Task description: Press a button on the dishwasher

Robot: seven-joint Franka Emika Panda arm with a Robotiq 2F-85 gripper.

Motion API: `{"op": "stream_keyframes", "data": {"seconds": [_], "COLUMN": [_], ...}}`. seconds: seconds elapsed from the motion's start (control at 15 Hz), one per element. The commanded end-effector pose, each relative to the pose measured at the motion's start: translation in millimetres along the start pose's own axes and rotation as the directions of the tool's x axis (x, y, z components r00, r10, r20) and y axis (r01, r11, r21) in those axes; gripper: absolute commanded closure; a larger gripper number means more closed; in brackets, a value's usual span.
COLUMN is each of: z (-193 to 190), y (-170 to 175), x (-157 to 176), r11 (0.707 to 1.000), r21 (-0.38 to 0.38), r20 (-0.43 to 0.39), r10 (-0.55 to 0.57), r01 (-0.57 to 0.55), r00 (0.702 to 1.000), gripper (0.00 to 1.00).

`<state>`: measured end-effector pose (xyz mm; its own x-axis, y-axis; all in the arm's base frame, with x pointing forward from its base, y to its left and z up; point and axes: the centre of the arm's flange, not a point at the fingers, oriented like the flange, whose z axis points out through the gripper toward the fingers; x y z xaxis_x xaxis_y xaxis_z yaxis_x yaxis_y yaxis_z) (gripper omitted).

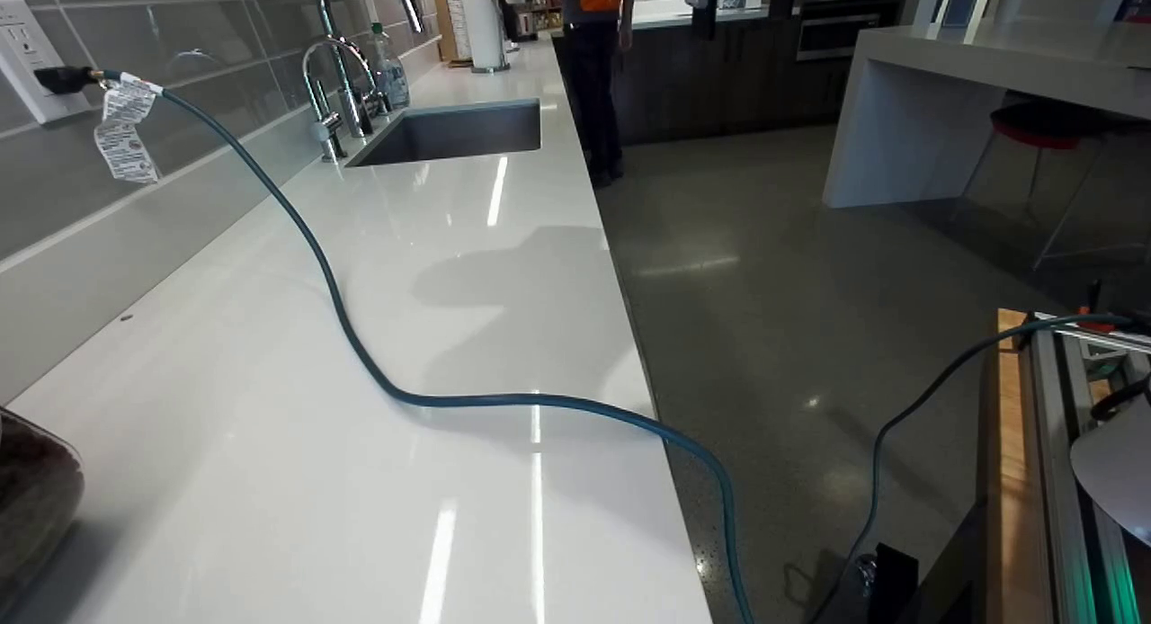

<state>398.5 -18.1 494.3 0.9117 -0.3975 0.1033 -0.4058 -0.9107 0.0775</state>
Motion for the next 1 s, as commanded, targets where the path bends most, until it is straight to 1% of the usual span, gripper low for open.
{"op": "stream_keyframes", "data": {"seconds": [0.0,0.13,0.27,0.4,0.6,0.67,0.73,0.93], "z": [18,24,31,39,50,53,40,41], "y": [20,29,35,38,40,40,38,39], "x": [20,27,31,33,34,34,33,35], "r11": [0.990,0.965,0.931,0.888,0.813,0.801,0.841,0.838], "r21": [0.030,0.039,0.043,0.035,0.010,0.003,0.027,0.026], "r20": [-0.008,0.004,0.010,0.010,-0.004,-0.009,0.002,-0.001], "r10": [-0.141,-0.261,-0.363,-0.459,-0.582,-0.598,-0.541,-0.546], "r01": [0.141,0.260,0.362,0.459,0.582,0.598,0.541,0.545], "r00": [0.990,0.965,0.932,0.888,0.813,0.801,0.841,0.838], "gripper": [0.00,0.00,0.00,0.00,0.00,0.00,0.00,0.00]}}
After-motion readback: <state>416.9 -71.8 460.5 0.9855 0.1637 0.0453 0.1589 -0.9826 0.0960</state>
